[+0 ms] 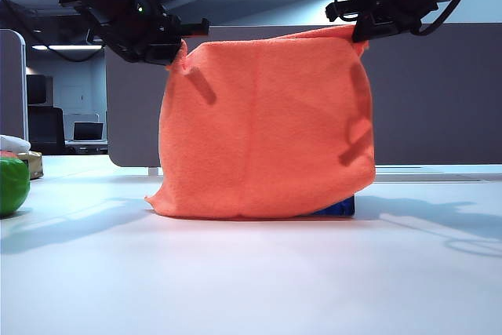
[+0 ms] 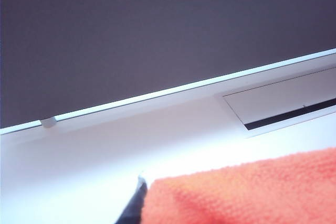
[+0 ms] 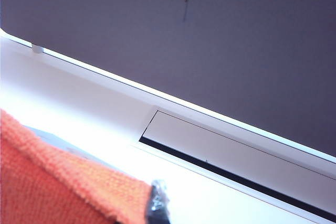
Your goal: Pick up the cloth from the table and use it to cover the mirror.
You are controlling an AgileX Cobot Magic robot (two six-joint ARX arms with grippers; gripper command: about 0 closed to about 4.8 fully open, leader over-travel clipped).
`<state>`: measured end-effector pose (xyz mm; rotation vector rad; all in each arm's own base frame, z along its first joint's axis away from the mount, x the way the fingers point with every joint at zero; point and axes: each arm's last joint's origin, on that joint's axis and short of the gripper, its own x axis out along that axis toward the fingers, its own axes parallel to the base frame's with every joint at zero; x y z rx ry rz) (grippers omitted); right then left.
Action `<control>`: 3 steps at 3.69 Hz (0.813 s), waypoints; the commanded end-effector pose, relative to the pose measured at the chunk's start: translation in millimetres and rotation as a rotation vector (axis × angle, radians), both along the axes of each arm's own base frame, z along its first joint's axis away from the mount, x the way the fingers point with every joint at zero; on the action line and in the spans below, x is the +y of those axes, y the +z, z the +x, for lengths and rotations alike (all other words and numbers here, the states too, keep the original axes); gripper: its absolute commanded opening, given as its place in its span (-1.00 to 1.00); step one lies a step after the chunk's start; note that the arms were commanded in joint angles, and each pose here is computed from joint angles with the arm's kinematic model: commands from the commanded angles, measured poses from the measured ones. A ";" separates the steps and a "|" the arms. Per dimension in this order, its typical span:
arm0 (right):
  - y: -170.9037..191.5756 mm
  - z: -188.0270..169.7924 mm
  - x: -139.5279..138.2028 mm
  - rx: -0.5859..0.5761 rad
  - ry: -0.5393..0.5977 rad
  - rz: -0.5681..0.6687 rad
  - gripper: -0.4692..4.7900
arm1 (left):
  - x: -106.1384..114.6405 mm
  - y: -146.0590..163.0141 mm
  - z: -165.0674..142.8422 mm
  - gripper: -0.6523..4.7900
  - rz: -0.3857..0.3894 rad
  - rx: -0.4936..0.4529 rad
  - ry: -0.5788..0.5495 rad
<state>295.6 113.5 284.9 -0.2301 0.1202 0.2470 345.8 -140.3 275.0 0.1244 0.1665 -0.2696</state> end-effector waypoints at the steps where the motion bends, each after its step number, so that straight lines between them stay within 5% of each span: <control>1: 1.0 5.1 -9.3 -0.018 -0.092 -0.001 -0.61 | 7.7 -1.2 3.8 -0.78 0.012 0.004 0.089; 3: -1.8 6.4 -8.7 -0.007 -0.089 -0.005 -0.48 | 7.4 -1.2 3.8 -0.78 0.008 0.005 0.079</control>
